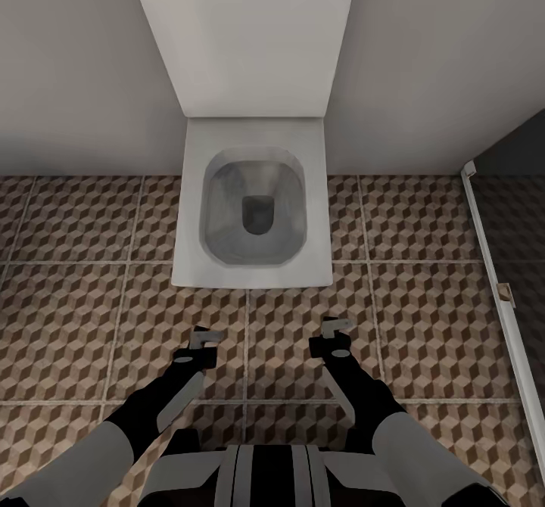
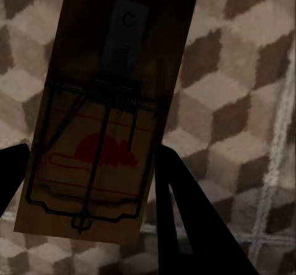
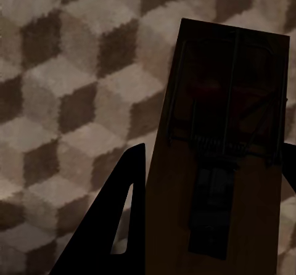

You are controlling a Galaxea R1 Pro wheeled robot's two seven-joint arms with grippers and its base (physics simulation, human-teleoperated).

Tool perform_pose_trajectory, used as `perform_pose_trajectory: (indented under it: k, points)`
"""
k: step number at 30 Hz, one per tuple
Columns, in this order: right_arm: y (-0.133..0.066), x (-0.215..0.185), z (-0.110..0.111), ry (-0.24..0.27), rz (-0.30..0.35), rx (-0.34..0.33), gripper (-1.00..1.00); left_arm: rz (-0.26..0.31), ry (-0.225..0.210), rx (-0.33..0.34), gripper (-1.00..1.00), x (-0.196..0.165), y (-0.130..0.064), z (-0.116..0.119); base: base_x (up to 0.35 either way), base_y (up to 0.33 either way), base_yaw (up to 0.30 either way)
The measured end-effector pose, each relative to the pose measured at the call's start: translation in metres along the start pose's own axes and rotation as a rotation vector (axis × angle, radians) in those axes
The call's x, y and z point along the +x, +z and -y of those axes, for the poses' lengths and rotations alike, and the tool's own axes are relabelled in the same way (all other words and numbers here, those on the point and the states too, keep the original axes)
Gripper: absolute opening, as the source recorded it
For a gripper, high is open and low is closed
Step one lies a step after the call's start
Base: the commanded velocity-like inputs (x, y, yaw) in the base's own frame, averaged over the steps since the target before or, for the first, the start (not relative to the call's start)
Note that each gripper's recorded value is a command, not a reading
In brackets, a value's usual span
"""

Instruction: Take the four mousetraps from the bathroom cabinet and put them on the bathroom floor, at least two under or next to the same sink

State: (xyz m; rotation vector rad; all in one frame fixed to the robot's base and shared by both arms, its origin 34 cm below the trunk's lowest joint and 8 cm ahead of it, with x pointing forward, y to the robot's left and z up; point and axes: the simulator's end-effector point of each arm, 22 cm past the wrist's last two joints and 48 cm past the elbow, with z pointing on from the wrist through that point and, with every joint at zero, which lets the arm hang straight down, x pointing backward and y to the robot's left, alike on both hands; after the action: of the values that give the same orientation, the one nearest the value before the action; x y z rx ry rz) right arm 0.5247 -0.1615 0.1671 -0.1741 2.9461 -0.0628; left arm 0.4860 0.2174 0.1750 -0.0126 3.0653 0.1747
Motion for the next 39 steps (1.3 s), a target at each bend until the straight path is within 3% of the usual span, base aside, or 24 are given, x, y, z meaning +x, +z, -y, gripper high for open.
perform_pose_trajectory:
  k: [3, 15, 26, 39]
  points:
    - [0.0, 0.0, -0.001, -0.002, -0.001, -0.002, -1.0, -0.052, 0.019, 0.0, -1.0, 0.011, 0.0, -0.002, 0.0, 0.0, 0.0]
    - [0.0, 0.0, -0.004, -0.006, 0.0, -0.005, -1.0, -0.116, 0.025, -0.036, -1.0, 0.035, 0.008, -0.02, 0.0, 0.0, 0.0]
    - [-0.002, 0.002, -0.015, -0.051, 0.003, -0.022, -1.0, -0.145, 0.029, -0.006, -1.0, 0.048, 0.011, -0.017, 0.0, 0.0, 0.0]
    - [-0.005, 0.0, -0.031, -0.046, 0.004, -0.044, -1.0, -0.152, 0.032, 0.001, -1.0, 0.047, 0.013, -0.015, 0.0, 0.0, 0.0]
